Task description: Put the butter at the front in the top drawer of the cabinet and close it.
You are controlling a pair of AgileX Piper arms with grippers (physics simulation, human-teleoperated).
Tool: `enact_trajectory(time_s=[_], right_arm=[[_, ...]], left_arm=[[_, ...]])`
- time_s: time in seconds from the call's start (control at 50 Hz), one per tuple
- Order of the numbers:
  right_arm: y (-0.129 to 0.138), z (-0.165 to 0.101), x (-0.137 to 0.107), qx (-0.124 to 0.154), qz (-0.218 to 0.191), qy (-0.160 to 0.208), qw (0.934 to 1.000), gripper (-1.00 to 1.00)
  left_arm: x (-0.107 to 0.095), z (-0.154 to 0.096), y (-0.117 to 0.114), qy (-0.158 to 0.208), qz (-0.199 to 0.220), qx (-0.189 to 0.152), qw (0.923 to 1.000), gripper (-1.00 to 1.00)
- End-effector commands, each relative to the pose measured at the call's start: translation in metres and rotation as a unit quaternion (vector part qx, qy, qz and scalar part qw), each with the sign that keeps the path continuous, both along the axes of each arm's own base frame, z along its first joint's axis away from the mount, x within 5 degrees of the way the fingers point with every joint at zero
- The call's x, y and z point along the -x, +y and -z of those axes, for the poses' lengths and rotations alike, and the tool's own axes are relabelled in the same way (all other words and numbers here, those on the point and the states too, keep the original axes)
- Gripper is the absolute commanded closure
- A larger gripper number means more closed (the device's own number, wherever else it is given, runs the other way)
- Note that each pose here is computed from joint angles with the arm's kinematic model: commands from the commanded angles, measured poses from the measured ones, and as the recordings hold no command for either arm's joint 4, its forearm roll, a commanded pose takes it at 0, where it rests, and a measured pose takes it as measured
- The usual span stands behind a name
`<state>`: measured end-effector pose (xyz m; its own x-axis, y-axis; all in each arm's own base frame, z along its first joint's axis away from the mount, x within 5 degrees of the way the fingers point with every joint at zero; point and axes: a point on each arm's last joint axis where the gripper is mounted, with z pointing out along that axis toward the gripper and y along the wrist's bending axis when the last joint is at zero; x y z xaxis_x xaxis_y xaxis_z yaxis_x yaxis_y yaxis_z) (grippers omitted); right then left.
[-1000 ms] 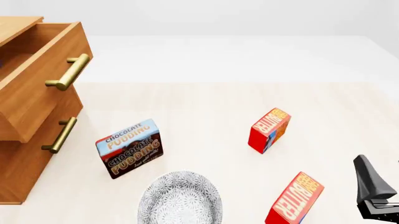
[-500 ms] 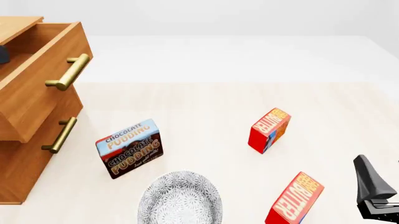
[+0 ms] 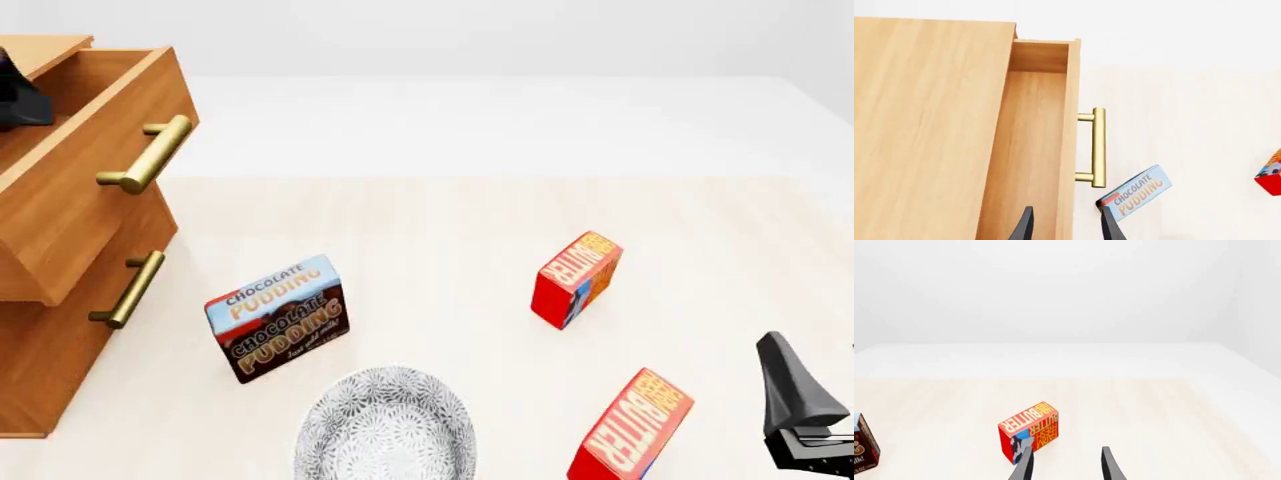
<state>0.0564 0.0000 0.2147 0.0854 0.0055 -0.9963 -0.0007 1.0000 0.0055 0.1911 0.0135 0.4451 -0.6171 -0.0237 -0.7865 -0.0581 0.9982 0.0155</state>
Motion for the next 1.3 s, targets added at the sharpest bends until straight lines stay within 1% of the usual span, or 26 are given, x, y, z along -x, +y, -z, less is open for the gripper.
enact_trajectory(time_s=[0.02, 0.08, 0.32, 0.42, 0.56, 0.76, 0.92, 0.96, 1.0, 1.02, 1.06, 1.26, 1.3], right_arm=[[0.000, 0.000, 0.000, 0.000, 0.000, 0.000, 1.0000, -1.00], [0.000, 0.000, 0.000, 0.000, 0.000, 0.000, 1.0000, -1.00], [0.000, 0.000, 0.000, 0.000, 0.000, 0.000, 1.0000, -1.00], [0.000, 0.000, 0.000, 0.000, 0.000, 0.000, 1.0000, -1.00], [0.000, 0.000, 0.000, 0.001, 0.000, 0.000, 1.0000, -1.00], [0.000, 0.000, 0.000, 0.001, 0.000, 0.000, 1.0000, -1.00], [0.000, 0.000, 0.000, 0.000, 0.000, 0.000, 1.0000, -1.00], [0.000, 0.000, 0.000, 0.001, 0.000, 0.000, 1.0000, -1.00], [0.000, 0.000, 0.000, 0.000, 0.000, 0.000, 1.0000, -1.00], [0.000, 0.000, 0.000, 0.001, 0.000, 0.000, 1.0000, -1.00], [0.000, 0.000, 0.000, 0.001, 0.000, 0.000, 1.0000, -1.00], [0.000, 0.000, 0.000, 0.001, 0.000, 0.000, 1.0000, -1.00], [0.000, 0.000, 0.000, 0.001, 0.000, 0.000, 1.0000, -1.00]], left_arm=[[-0.017, 0.005, 0.002, 0.018, 0.001, -0.001, 0.9998, -1.00], [-0.020, 0.005, 0.002, 0.017, -0.001, 0.000, 0.9999, -1.00], [-0.031, 0.030, 0.001, 0.036, -0.007, 0.015, 0.9992, -1.00], [-0.033, 0.034, 0.001, 0.039, -0.009, 0.017, 0.9990, -1.00], [-0.034, 0.035, 0.001, 0.039, -0.011, 0.019, 0.9990, -1.00], [-0.039, 0.052, -0.001, 0.053, -0.012, 0.027, 0.9982, -1.00], [-0.037, 0.053, 0.000, 0.054, -0.015, 0.027, 0.9981, -1.00], [-0.038, 0.054, -0.001, 0.055, -0.012, 0.027, 0.9980, -1.00], [-0.041, 0.056, -0.021, 0.056, 0.008, 0.049, 0.9972, -1.00], [-0.041, 0.057, -0.008, 0.061, -0.002, 0.032, 0.9976, -1.00], [-0.041, 0.056, -0.013, 0.058, 0.003, 0.037, 0.9976, -1.00], [-0.042, 0.057, -0.011, 0.062, 0.004, 0.032, 0.9976, -1.00], [-0.042, 0.054, -0.013, 0.057, 0.007, 0.032, 0.9979, -1.00]])
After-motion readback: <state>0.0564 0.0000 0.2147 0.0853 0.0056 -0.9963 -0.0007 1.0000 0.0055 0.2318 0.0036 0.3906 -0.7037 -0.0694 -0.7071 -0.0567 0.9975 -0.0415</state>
